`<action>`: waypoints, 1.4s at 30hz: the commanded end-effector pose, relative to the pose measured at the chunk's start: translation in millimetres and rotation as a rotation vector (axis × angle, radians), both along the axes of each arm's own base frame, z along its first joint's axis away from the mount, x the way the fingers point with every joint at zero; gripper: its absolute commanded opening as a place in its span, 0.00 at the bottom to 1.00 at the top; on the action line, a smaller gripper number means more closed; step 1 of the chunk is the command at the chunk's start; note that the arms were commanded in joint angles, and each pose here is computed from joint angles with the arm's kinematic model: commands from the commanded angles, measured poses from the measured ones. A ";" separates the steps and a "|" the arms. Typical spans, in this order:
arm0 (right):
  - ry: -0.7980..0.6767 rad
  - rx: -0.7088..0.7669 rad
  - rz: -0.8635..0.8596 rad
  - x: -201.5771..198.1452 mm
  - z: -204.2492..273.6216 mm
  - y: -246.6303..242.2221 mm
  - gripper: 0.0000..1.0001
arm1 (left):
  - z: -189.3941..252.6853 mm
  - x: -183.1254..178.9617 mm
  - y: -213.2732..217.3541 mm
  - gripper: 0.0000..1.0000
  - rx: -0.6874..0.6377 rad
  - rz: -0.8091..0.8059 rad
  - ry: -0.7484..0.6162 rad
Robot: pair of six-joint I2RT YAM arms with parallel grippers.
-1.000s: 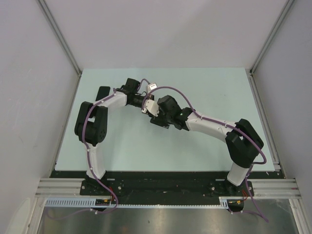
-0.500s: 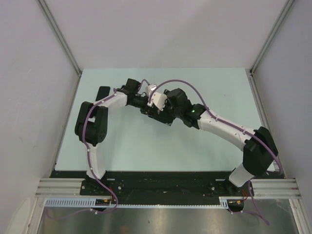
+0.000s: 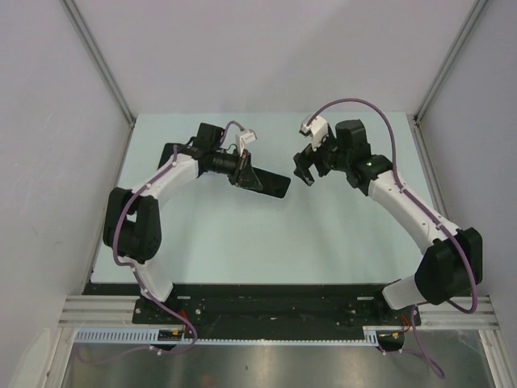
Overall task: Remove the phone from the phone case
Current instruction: Pick up the phone at the center of the board.
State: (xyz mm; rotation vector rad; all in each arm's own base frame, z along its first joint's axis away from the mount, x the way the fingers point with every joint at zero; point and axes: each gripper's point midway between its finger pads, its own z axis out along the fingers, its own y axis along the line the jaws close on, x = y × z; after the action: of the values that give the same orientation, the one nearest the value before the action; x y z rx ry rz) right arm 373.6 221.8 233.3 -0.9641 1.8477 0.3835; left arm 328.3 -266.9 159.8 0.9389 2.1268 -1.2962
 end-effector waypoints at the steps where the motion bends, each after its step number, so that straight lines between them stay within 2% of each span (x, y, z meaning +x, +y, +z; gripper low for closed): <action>1: 0.063 0.224 0.064 -9.6 37.2 -6.6 1.00 | 58.8 -5.9 -11.6 0.00 -0.129 -0.082 -0.127; 6: 0.110 0.407 0.098 -10.0 66.2 -27.7 1.00 | 75.9 1.2 -20.4 0.00 -0.182 -0.076 -0.086; 15: 0.264 0.595 0.249 -30.7 78.2 -28.8 0.99 | 142.2 -5.9 -35.8 0.00 -0.300 -0.148 -0.214; 17: 0.298 0.640 0.253 -34.7 82.9 -27.1 0.97 | 163.2 -8.3 -39.3 0.00 -0.342 -0.160 -0.286; 18: 0.266 0.649 0.263 -32.3 88.9 -26.4 0.96 | 170.1 -9.4 -41.5 0.00 -0.353 -0.134 -0.267; 19: 0.265 0.657 0.248 -31.4 89.3 -26.9 0.96 | 180.4 -8.7 -42.5 0.00 -0.393 -0.123 -0.337; 21: 0.269 0.687 0.242 -31.7 95.8 -26.0 0.95 | 191.5 -6.9 -42.2 0.00 -0.456 -0.040 -0.320; 22: 0.285 0.701 0.230 -30.9 93.9 -26.2 0.95 | 191.4 -5.8 -42.9 0.00 -0.486 -0.023 -0.357; 27: 0.295 0.820 0.224 -32.2 110.4 -25.4 0.95 | 186.2 4.2 -46.5 0.00 -0.550 0.079 -0.245; 29: 0.299 0.862 0.214 -31.2 107.6 -26.0 0.93 | 165.6 7.0 -48.2 0.00 -0.556 0.119 -0.165; 30: 0.247 0.878 0.237 -31.1 114.9 -25.9 0.92 | 166.3 4.5 -49.7 0.00 -0.578 0.116 -0.136; 31: 0.275 0.917 0.226 -31.5 117.3 -25.6 0.91 | 158.7 2.6 -51.2 0.00 -0.579 0.119 -0.111; 32: 0.286 0.935 0.225 -32.5 112.7 -25.4 0.89 | 156.1 0.5 -53.1 0.00 -0.585 0.120 -0.096; 33: 0.231 0.948 0.259 -32.8 118.9 -25.6 0.88 | 157.6 -0.8 -53.4 0.00 -0.603 0.123 -0.083; 35: 0.260 1.001 0.268 -34.5 121.0 -25.0 0.84 | 150.6 -3.6 -54.6 0.00 -0.614 0.142 -0.046; 39: 0.172 1.028 0.337 -33.8 127.1 -24.6 0.75 | 153.2 -16.8 -57.6 0.00 -0.668 0.130 -0.001; 42: 0.203 1.056 0.326 -25.1 118.1 -25.2 0.72 | 154.8 -27.3 -61.3 0.00 -0.679 0.099 -0.005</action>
State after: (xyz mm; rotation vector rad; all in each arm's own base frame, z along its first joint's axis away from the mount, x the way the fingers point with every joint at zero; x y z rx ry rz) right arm 352.9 198.9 332.6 -0.4319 1.4610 1.4940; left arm 319.2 -323.7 264.2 0.4601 1.7346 -1.7274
